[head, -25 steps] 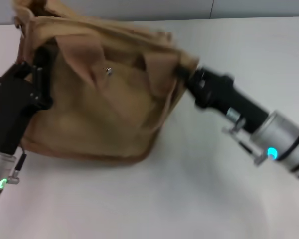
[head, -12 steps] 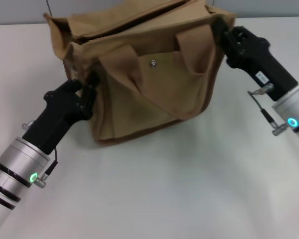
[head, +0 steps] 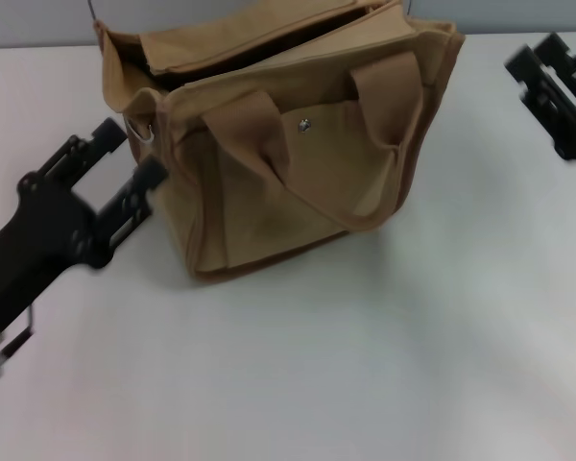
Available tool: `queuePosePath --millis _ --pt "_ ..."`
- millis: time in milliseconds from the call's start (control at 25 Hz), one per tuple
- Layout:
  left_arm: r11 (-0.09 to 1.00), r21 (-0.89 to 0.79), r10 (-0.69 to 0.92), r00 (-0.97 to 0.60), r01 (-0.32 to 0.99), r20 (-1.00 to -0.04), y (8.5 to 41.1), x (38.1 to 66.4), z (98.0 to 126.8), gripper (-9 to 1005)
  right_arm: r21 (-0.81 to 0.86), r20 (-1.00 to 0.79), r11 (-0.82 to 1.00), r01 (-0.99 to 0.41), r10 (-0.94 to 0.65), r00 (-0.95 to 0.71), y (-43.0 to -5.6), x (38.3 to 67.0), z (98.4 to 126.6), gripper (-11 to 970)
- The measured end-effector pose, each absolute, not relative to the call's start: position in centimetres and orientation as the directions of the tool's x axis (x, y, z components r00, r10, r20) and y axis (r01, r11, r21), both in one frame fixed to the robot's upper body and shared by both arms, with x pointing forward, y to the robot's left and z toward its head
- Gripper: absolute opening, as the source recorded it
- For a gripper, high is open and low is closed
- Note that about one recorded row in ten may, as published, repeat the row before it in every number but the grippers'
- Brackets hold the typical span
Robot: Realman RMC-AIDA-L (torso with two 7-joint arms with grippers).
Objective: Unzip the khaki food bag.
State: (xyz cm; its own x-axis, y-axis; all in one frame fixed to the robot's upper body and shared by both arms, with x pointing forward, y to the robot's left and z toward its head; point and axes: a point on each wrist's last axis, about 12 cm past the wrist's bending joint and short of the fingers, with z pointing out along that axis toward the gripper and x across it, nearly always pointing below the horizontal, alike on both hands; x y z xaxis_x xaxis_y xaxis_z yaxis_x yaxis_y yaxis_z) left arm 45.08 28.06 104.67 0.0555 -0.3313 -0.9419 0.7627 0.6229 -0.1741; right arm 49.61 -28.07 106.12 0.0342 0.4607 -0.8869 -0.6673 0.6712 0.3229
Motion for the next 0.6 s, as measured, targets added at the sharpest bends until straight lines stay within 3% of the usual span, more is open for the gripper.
queuePosePath --millis 120,240,320,480,600 --pt "0.469 -0.121 -0.265 0.009 0.875 -0.964 29.8 44.7 106.2 572 0.196 -0.946 0.496 -0.846 0.322 -0.03 -29.2 48.3 107.4 512" --pt "0.277 -0.144 -0.142 -0.108 0.95 -0.984 31.3 44.6 107.3 661 0.169 -0.974 0.323 -0.931 0.197 -0.108 -29.4 47.6 108.0 648" --pt "0.22 -0.181 -0.093 -0.164 0.958 -0.982 31.8 44.6 107.5 708 0.187 -0.978 0.246 -0.951 0.141 -0.156 -29.1 47.4 107.9 738" --pt "0.17 -0.219 -0.051 -0.214 0.961 -0.976 31.7 44.5 107.4 801 0.216 -0.976 0.137 -0.967 0.067 -0.209 -27.1 47.2 107.5 797" --pt "0.148 -0.233 -0.037 -0.23 0.961 -0.972 31.5 44.4 107.3 801 0.22 -0.975 0.095 -0.971 0.06 -0.215 -26.2 47.3 107.5 827"
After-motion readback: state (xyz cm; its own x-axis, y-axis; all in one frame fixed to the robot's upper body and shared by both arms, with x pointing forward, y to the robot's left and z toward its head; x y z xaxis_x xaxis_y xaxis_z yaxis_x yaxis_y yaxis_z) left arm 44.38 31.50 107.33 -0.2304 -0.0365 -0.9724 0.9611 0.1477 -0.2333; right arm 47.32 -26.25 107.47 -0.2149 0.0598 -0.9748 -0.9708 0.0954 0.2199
